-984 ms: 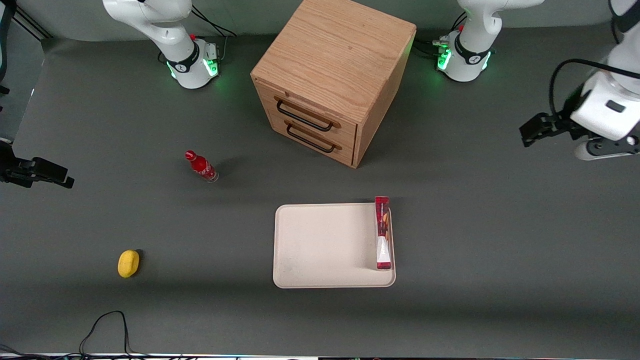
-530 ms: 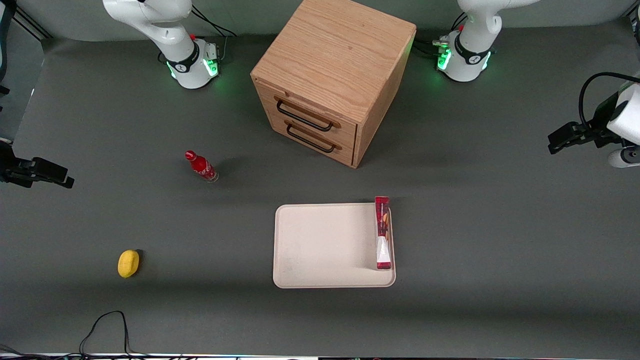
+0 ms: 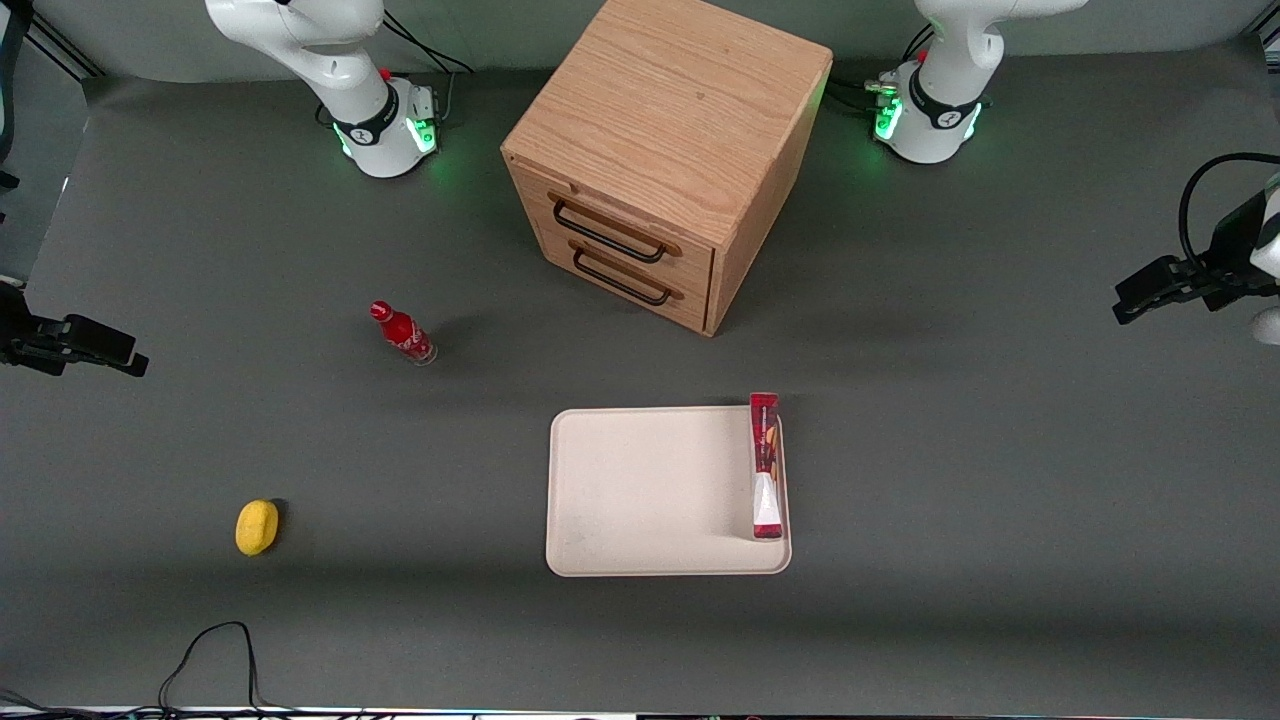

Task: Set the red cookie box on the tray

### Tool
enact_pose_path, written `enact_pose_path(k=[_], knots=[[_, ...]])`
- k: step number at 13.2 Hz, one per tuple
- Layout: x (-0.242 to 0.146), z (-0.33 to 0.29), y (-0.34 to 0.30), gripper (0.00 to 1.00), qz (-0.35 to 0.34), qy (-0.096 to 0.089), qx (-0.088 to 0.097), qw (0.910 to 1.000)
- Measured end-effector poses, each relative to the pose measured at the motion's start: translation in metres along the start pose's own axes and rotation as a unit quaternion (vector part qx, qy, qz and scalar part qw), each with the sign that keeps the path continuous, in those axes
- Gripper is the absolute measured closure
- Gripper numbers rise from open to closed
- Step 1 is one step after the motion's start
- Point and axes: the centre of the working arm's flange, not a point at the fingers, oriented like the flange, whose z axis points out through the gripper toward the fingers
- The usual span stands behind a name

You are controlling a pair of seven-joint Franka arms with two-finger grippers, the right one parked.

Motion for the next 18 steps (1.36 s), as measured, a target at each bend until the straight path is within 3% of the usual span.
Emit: enact_pose_path(k=[9, 18], knots=[[0.001, -0.006, 0.038, 0.00, 0.054, 0.007, -0.004, 0.9985], [0.002, -0.006, 0.034, 0.00, 0.072, 0.007, -0.004, 0.9974]])
